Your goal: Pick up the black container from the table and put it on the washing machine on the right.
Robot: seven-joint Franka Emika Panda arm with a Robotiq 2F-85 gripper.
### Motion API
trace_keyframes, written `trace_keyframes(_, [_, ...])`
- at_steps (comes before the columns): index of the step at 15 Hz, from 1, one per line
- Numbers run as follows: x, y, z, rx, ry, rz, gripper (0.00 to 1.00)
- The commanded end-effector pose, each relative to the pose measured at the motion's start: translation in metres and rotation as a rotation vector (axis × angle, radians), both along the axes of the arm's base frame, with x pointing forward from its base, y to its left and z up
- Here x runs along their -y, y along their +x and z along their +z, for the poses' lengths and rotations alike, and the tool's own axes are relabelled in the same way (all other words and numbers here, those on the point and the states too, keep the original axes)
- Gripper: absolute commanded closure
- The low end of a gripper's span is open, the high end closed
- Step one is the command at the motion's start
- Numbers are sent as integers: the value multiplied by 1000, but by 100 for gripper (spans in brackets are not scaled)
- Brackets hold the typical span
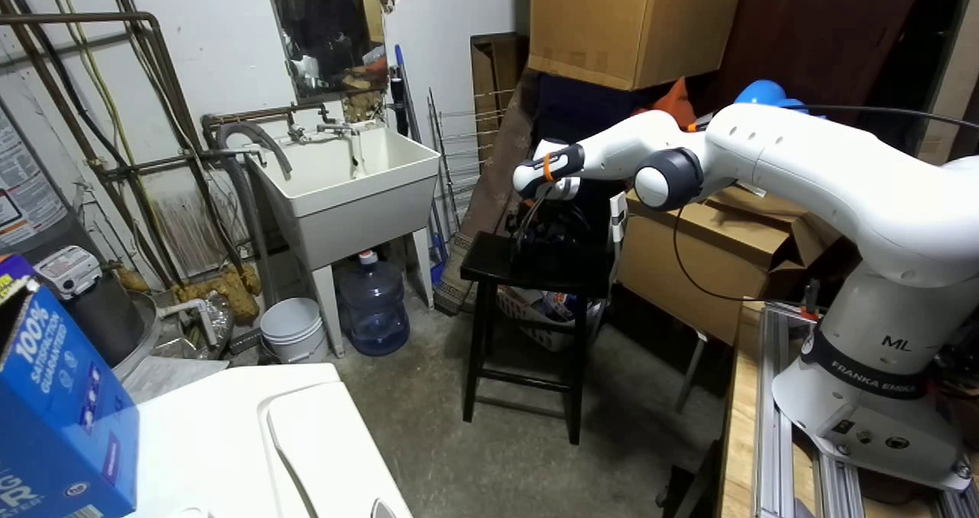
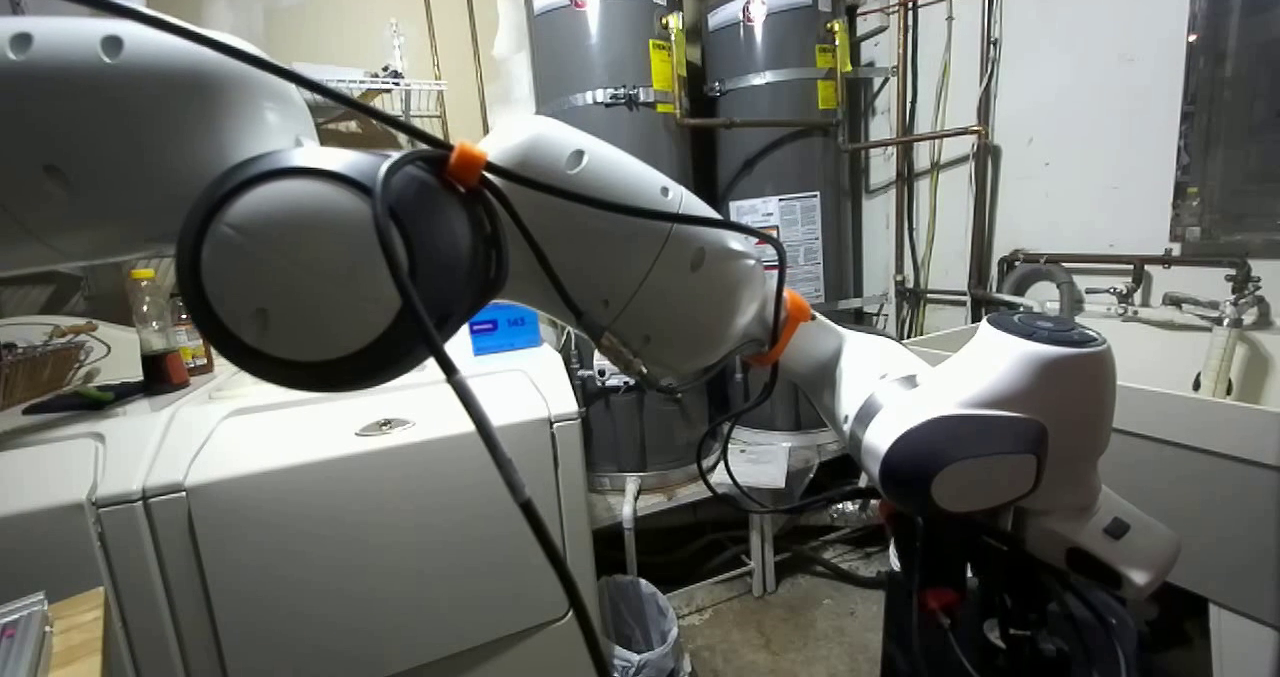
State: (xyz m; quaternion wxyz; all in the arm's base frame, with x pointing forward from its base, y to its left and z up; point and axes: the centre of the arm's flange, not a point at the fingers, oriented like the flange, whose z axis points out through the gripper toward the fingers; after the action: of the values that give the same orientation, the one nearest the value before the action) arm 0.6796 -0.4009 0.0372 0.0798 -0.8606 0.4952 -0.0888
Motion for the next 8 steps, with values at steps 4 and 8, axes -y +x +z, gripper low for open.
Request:
trace_keyframes(4, [13, 24, -6, 0, -33, 0, 77])
trace_keyframes(8, [-12, 9, 55, 56, -84, 189, 80])
